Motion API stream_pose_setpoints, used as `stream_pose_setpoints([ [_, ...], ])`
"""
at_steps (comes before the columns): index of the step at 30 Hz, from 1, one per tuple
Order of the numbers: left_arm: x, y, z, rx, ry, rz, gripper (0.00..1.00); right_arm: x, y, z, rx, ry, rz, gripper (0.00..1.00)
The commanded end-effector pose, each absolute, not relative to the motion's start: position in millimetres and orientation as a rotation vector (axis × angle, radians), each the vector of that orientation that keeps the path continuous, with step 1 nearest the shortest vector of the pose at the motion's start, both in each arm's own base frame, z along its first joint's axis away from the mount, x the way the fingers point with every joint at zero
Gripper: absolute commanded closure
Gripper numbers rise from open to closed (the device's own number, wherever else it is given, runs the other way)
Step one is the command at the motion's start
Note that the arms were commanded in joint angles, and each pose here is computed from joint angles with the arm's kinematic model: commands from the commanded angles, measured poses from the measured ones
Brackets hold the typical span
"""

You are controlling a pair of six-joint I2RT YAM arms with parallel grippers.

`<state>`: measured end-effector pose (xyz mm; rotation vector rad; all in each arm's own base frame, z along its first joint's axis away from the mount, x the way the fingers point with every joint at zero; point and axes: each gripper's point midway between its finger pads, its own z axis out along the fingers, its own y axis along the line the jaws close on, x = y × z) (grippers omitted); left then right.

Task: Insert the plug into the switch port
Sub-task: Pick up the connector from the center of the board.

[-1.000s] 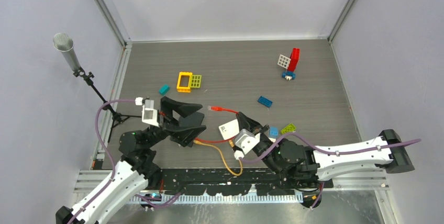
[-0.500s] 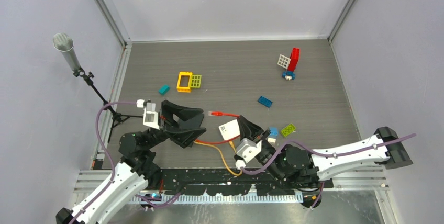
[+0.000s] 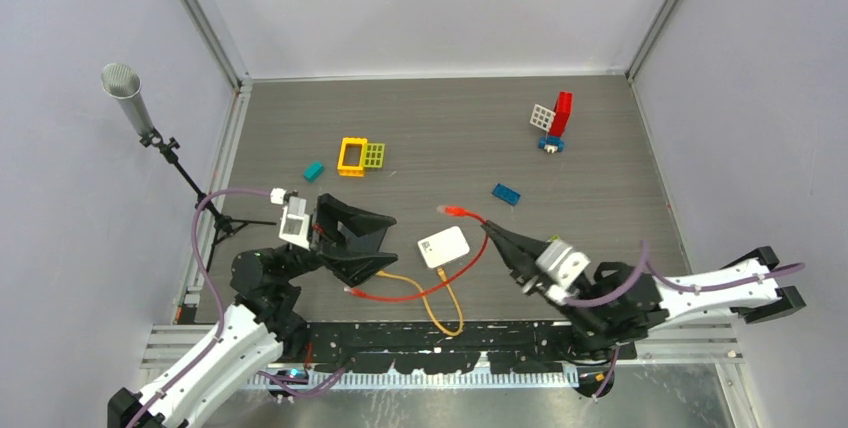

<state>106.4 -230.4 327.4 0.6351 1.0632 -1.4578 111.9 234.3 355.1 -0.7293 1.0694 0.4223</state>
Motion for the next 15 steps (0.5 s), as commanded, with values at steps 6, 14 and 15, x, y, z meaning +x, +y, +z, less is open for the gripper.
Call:
stream_pose_setpoints([
  [6, 82.6, -221.4, 365.2, 0.712, 0.894, -1.456, 0.28, 92.6, 203.2, 388.0, -0.535, 1.07, 0.857, 1.0],
  [14, 88.6, -220.3, 364.6, 0.681, 0.909, -1.435, 0.2, 110.2, 206.9, 354.1, -0.526, 1.275, 0.712, 1.0],
  [15, 92.2, -220.2, 364.6, 0.66, 0.916, -1.431, 0.17, 109.8, 212.6, 346.3, -0.553, 1.299, 0.684, 1.0],
])
